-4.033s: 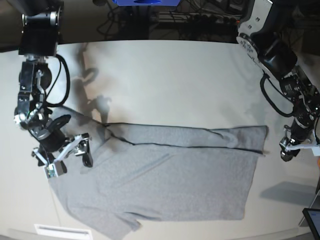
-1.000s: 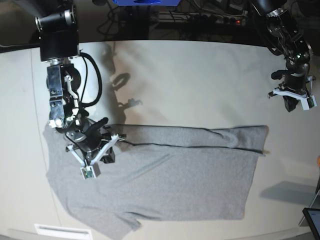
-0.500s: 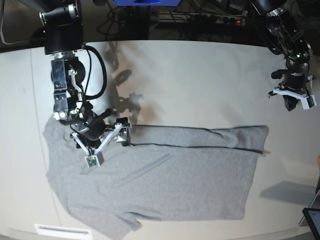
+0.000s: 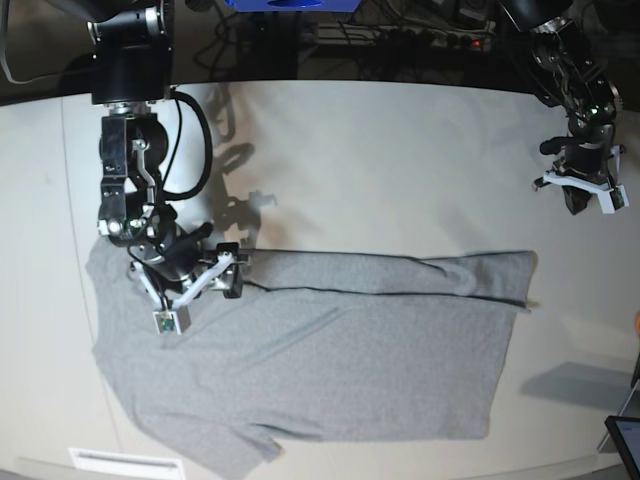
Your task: Fold the T-shirt properly
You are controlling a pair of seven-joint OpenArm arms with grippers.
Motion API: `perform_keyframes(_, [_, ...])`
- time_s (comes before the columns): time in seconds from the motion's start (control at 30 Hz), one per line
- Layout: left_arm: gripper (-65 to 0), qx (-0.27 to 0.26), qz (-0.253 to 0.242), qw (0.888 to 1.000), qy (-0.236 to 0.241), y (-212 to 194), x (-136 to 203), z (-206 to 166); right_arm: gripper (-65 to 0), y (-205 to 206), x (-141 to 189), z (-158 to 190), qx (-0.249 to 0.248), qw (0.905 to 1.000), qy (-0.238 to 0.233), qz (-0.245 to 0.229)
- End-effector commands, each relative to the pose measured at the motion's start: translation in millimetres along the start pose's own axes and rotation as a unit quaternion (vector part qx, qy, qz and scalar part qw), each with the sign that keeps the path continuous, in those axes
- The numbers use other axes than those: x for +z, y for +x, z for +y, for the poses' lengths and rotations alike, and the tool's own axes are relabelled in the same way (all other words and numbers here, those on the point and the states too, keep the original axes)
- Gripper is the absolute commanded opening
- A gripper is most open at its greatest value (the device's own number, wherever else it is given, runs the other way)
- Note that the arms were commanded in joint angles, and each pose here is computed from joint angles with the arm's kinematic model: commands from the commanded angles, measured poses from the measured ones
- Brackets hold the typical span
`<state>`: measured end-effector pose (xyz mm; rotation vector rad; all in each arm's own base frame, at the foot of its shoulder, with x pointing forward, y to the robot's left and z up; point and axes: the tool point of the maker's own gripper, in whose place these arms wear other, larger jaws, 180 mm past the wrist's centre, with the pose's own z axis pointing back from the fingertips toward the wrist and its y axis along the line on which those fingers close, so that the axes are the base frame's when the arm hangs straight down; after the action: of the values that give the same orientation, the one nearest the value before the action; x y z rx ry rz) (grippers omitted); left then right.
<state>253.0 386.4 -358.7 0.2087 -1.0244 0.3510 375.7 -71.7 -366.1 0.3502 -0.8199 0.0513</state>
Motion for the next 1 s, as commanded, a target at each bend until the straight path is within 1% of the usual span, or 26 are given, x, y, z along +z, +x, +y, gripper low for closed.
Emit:
perform_keyframes(0.0, [-65.0, -0.006, -0.031, 0.999, 0.000, 20.7, 1.1, 2.6, -27.0, 20.1, 1.7, 3.3, 0.002, 0.9996, 0.006, -0.028])
perform_keyframes(0.13, [-65.0, -0.007, -0.031, 0.999, 0.001, 20.6, 1.0, 2.8, -24.1, 7.0, -5.2, -1.7, -0.007, 0.9999, 0.003, -0.010])
perform_keyframes(0.27, [-65.0, -0.008, -0.030, 1.000, 0.002, 20.4, 0.9, 3.4, -23.9, -1.5, -9.1, -4.1, -0.012, 0.9999, 0.001, 0.002])
perform_keyframes(0.83, [-65.0, -0.009, -0.030, 0.999, 0.002, 20.8, 0.9, 3.9, -24.4, 1.7, -9.8, -1.8, -0.010, 0.9999, 0.004, -0.001])
perform_keyframes(0.97, [-65.0, -0.009, -0.030, 0.999, 0.002, 20.8, 0.9, 3.9, -24.8, 5.0, -10.3, -1.7, -0.010, 0.9999, 0.004, -0.012])
